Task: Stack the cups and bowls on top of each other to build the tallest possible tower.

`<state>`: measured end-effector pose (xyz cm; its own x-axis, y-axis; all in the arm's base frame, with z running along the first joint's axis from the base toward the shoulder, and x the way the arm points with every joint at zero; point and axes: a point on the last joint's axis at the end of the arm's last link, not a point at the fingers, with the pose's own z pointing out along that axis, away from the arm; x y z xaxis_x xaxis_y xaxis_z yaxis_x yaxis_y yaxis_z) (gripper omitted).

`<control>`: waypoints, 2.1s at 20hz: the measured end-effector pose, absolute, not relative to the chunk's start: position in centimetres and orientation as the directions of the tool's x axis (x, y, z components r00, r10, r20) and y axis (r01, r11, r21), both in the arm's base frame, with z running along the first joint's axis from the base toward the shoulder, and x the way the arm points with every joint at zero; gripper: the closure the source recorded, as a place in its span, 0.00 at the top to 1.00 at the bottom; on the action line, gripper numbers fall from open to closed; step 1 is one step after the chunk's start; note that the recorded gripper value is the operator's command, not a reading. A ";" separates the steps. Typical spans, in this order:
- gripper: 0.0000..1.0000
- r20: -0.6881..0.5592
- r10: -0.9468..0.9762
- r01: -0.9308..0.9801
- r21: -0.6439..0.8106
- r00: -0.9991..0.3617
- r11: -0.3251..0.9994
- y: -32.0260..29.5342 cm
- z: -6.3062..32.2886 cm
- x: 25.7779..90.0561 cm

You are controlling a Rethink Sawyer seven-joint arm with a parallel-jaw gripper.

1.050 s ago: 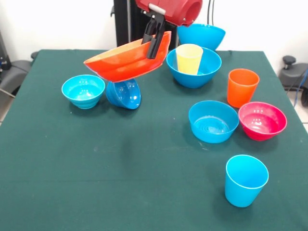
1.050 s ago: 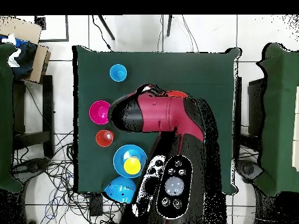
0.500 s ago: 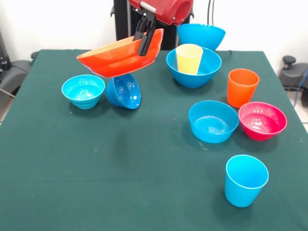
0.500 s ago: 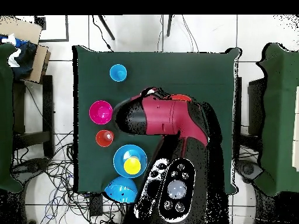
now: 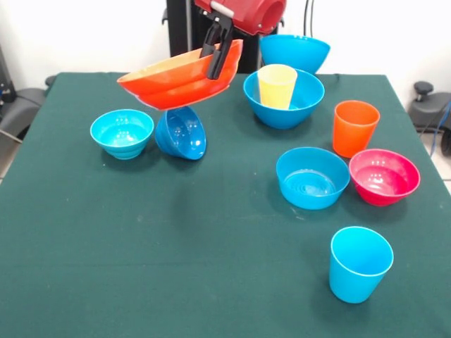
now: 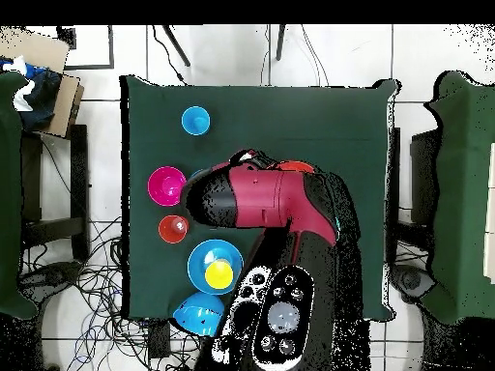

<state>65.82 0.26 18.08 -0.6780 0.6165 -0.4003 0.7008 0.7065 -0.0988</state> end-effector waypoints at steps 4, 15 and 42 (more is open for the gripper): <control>0.00 -0.401 0.607 0.692 -0.102 -0.686 0.715 1.1 18.1 65.6; 0.00 -0.416 0.575 0.669 -0.120 -0.705 0.733 3.0 18.6 65.1; 0.00 -0.418 0.551 0.663 -0.191 -0.722 0.724 2.6 17.0 63.7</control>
<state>63.65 2.60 17.00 -0.7221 0.5513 -0.4179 0.6631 0.7237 -0.1912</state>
